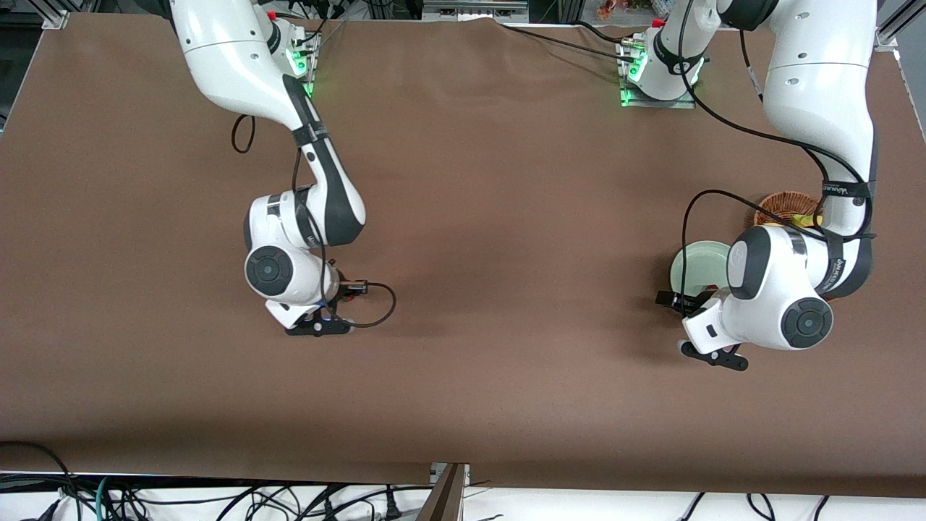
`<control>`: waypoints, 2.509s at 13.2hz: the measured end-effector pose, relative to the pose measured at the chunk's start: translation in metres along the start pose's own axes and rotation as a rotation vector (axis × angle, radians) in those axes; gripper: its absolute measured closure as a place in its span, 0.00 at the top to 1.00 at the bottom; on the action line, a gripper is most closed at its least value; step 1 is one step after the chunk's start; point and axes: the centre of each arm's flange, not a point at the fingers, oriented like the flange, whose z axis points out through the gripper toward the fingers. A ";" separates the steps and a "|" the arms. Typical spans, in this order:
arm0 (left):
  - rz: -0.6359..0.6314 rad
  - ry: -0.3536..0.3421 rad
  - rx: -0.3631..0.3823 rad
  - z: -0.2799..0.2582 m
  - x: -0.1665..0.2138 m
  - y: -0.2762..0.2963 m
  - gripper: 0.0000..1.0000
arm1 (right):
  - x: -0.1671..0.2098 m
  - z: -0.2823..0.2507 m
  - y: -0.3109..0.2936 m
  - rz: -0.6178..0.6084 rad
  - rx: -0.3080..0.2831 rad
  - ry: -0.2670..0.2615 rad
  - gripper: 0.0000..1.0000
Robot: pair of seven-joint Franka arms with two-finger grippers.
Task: Collect all strawberries into plate
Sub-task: 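Carry the second strawberry toward the plate and release it with the right gripper, then grasp the second strawberry with the left gripper while the right gripper grasps the third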
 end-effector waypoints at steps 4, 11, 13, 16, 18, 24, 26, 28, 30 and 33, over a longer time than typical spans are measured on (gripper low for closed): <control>0.000 -0.001 0.001 0.000 0.001 0.004 1.00 | -0.053 -0.003 -0.119 0.105 0.030 0.014 0.34; -0.006 -0.001 0.004 0.000 0.002 0.010 1.00 | -0.162 -0.002 -0.304 0.349 0.357 0.181 0.36; -0.006 -0.001 0.004 0.000 0.002 0.010 1.00 | -0.173 -0.001 -0.324 0.460 0.475 0.196 0.44; -0.006 -0.001 0.004 0.000 0.002 0.010 1.00 | -0.160 -0.025 -0.323 0.598 0.578 0.152 0.75; -0.006 -0.001 0.004 0.000 0.002 0.010 1.00 | -0.139 -0.040 -0.309 0.640 0.606 0.152 0.78; 0.008 -0.046 -0.017 0.020 0.003 0.048 1.00 | -0.090 -0.055 -0.236 0.406 0.365 0.089 0.85; -0.003 -0.060 -0.016 0.028 0.002 0.052 1.00 | -0.072 -0.069 -0.198 0.296 0.268 0.070 0.85; -0.009 -0.062 -0.016 0.028 0.002 0.051 1.00 | -0.061 -0.082 -0.159 0.189 0.179 0.030 0.85; -0.011 -0.073 -0.018 0.030 0.001 0.051 1.00 | -0.052 -0.097 -0.114 0.100 0.112 -0.010 0.85; -0.018 -0.112 -0.023 0.036 -0.005 0.048 1.00 | -0.045 -0.105 -0.036 -0.003 0.054 -0.053 0.85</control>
